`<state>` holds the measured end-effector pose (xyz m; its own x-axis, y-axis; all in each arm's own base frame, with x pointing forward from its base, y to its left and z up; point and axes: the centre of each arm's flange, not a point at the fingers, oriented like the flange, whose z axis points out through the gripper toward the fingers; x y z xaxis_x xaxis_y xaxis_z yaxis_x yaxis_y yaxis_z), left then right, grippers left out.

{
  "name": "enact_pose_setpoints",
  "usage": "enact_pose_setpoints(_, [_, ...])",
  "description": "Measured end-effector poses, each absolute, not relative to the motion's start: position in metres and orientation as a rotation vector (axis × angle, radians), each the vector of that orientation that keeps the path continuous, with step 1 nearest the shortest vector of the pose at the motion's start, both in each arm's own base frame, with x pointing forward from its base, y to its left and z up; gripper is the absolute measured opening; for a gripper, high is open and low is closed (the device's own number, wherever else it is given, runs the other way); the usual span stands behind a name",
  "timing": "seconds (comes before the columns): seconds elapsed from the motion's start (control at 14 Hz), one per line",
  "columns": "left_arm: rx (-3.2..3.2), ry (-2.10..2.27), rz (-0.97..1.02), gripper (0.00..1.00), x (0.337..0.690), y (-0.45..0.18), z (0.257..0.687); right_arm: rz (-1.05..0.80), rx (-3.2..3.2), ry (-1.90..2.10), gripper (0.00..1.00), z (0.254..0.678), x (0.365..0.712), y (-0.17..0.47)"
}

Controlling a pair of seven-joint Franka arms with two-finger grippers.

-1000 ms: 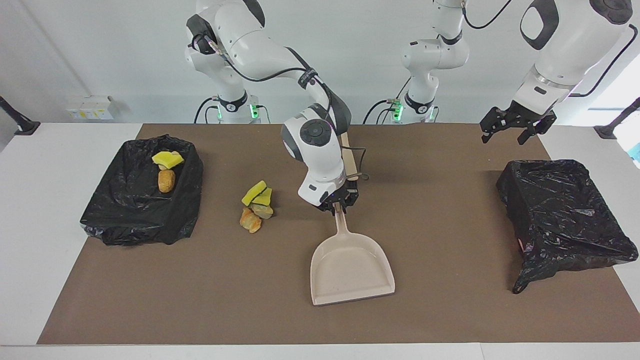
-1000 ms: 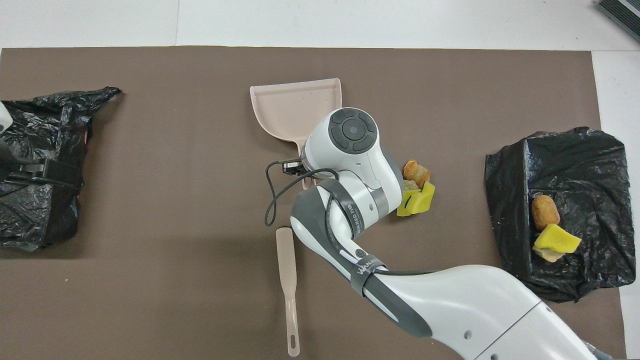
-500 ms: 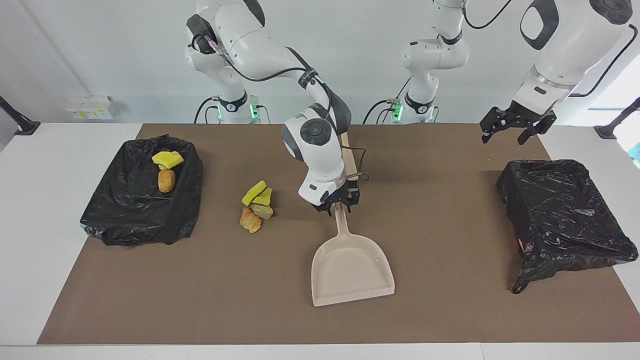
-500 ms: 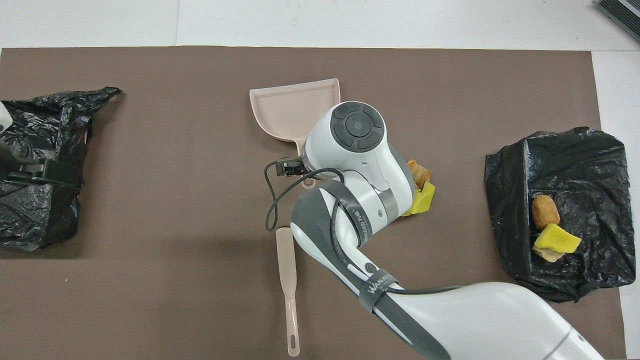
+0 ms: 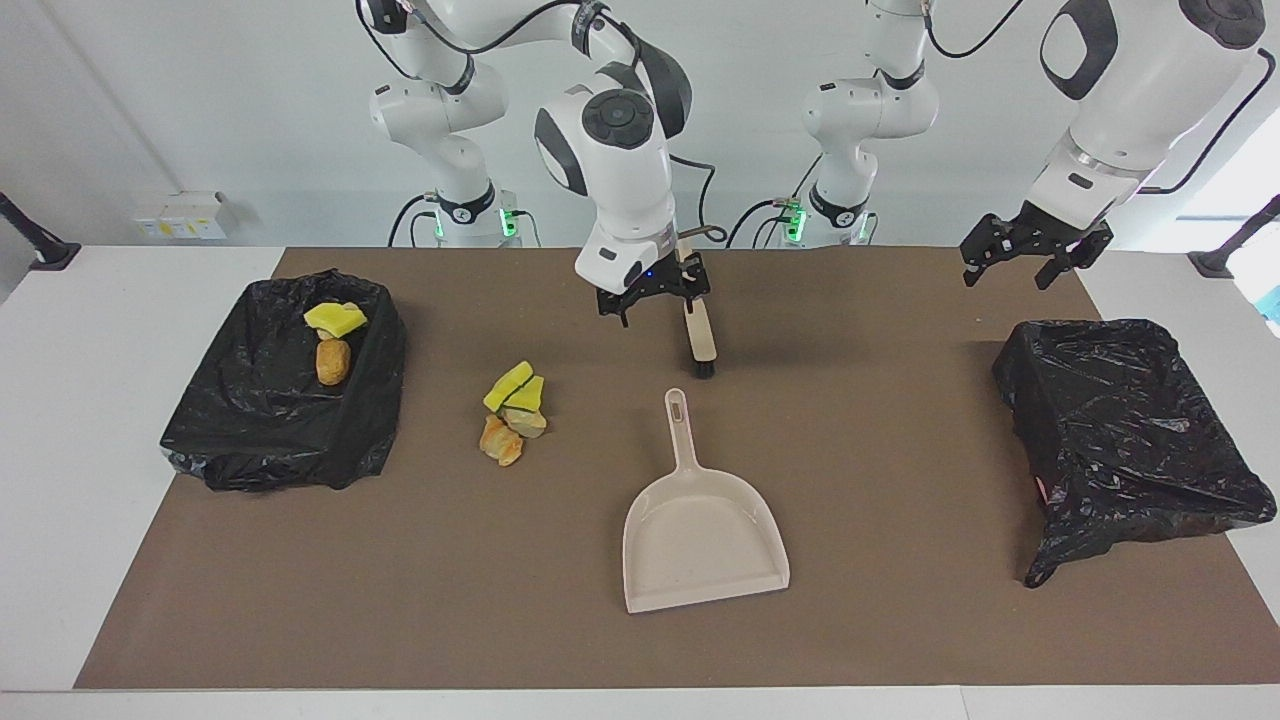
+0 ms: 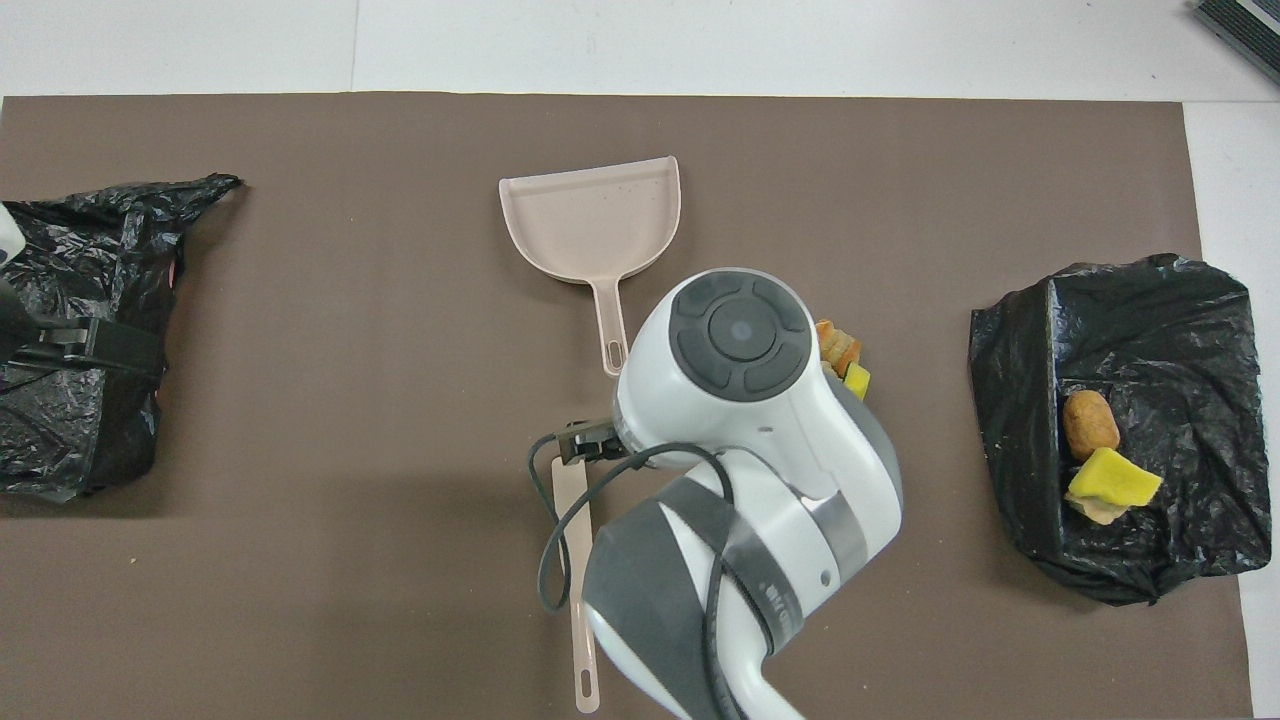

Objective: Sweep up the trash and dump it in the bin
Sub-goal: 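Set down the dustpan and withdraw the right gripper toward the robot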

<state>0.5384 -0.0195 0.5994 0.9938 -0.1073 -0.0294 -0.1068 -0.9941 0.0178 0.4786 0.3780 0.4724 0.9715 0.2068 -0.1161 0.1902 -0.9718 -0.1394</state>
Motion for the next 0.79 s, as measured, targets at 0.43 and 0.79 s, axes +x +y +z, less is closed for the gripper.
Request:
enact_pose_setpoints(0.43, [3.121,-0.168,-0.047,1.0,0.538,-0.02,0.599,0.309,-2.937,-0.438,1.0,0.423,0.388,0.397])
enact_pose_setpoints(0.79, [3.121,-0.168,-0.047,1.0,0.538,-0.02,0.599,0.262,-2.95,-0.418,1.0,0.377,0.348,0.416])
